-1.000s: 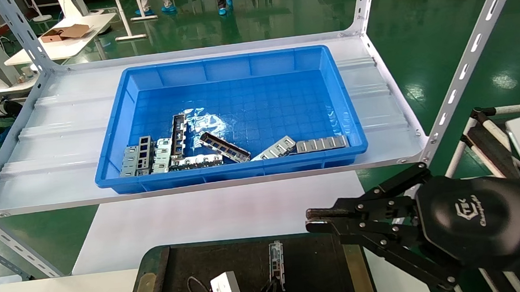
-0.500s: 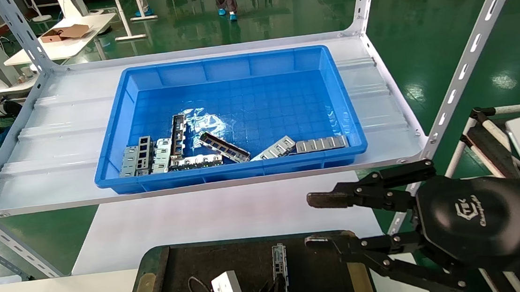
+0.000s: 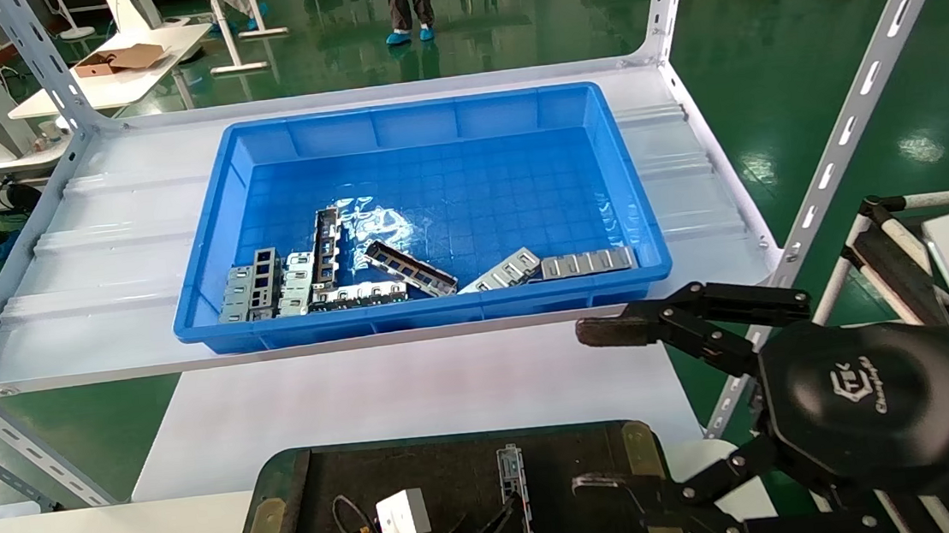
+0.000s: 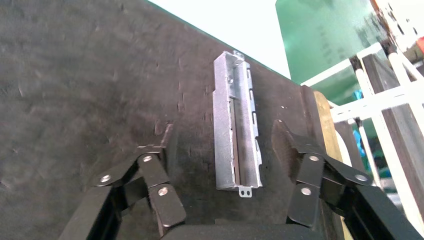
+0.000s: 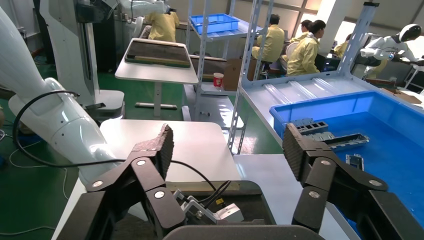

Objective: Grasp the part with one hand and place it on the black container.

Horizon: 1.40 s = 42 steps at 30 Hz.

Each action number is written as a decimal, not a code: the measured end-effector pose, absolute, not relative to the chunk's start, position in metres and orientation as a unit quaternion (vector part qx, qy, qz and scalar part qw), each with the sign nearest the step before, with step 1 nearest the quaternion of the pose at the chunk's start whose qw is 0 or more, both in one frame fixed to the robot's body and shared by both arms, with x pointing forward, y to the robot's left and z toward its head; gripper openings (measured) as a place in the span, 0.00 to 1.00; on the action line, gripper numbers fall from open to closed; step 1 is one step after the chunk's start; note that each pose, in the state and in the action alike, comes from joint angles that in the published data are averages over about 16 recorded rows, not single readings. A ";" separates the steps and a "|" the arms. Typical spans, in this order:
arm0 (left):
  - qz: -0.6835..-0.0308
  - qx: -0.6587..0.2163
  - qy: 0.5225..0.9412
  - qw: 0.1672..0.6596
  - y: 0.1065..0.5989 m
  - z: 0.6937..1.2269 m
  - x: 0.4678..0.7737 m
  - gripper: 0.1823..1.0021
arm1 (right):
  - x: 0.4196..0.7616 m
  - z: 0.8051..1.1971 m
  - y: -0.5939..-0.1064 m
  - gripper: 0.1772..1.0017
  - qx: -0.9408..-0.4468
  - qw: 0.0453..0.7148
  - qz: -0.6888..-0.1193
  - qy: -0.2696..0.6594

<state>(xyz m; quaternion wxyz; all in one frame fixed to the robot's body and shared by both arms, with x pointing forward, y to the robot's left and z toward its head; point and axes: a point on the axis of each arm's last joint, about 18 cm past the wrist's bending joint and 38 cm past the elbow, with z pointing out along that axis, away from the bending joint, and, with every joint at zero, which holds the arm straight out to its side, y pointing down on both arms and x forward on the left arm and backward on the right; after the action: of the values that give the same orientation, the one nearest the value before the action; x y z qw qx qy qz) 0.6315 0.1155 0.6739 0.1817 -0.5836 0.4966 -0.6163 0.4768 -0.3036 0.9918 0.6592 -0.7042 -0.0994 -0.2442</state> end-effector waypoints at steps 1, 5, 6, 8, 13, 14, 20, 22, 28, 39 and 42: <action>-0.618 -0.576 0.502 0.183 0.117 0.676 0.630 0.55 | 0.477 0.992 -0.304 0.65 -0.704 0.659 -0.244 -0.099; -0.627 -0.541 0.528 0.188 0.122 0.685 0.625 0.66 | 0.477 0.992 -0.304 0.74 -0.704 0.659 -0.244 -0.099; -0.629 -0.531 0.535 0.189 0.123 0.687 0.624 0.69 | 0.477 0.992 -0.304 0.76 -0.704 0.659 -0.244 -0.099; -0.633 -0.511 0.549 0.191 0.126 0.692 0.621 0.74 | 0.477 0.992 -0.304 0.82 -0.704 0.659 -0.244 -0.099; -0.641 -0.462 0.581 0.195 0.134 0.703 0.613 0.85 | 0.477 0.992 -0.304 0.89 -0.704 0.659 -0.244 -0.099; -0.642 -0.452 0.587 0.196 0.136 0.705 0.611 0.86 | 0.477 0.992 -0.304 0.91 -0.704 0.659 -0.244 -0.099; -0.646 -0.399 0.619 0.200 0.151 0.715 0.601 0.94 | 0.477 0.992 -0.304 0.97 -0.704 0.659 -0.244 -0.099; -0.647 -0.382 0.628 0.201 0.158 0.719 0.597 0.96 | 0.477 0.992 -0.304 0.98 -0.704 0.659 -0.244 -0.099; -0.649 -0.337 0.652 0.204 0.180 0.728 0.587 0.99 | 0.477 0.992 -0.304 1.00 -0.704 0.659 -0.244 -0.099; -0.650 -0.269 0.680 0.206 0.224 0.746 0.564 1.00 | 0.477 0.992 -0.304 1.00 -0.704 0.659 -0.244 -0.099; -0.652 -0.258 0.683 0.205 0.234 0.751 0.558 1.00 | 0.477 0.992 -0.304 1.00 -0.704 0.659 -0.244 -0.099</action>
<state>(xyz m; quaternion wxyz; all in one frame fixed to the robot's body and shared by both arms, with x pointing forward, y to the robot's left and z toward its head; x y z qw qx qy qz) 0.5584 0.2342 0.7505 0.2050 -0.2579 0.6826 -0.6523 0.4768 -0.3036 0.9918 0.6592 -0.7042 -0.0994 -0.2442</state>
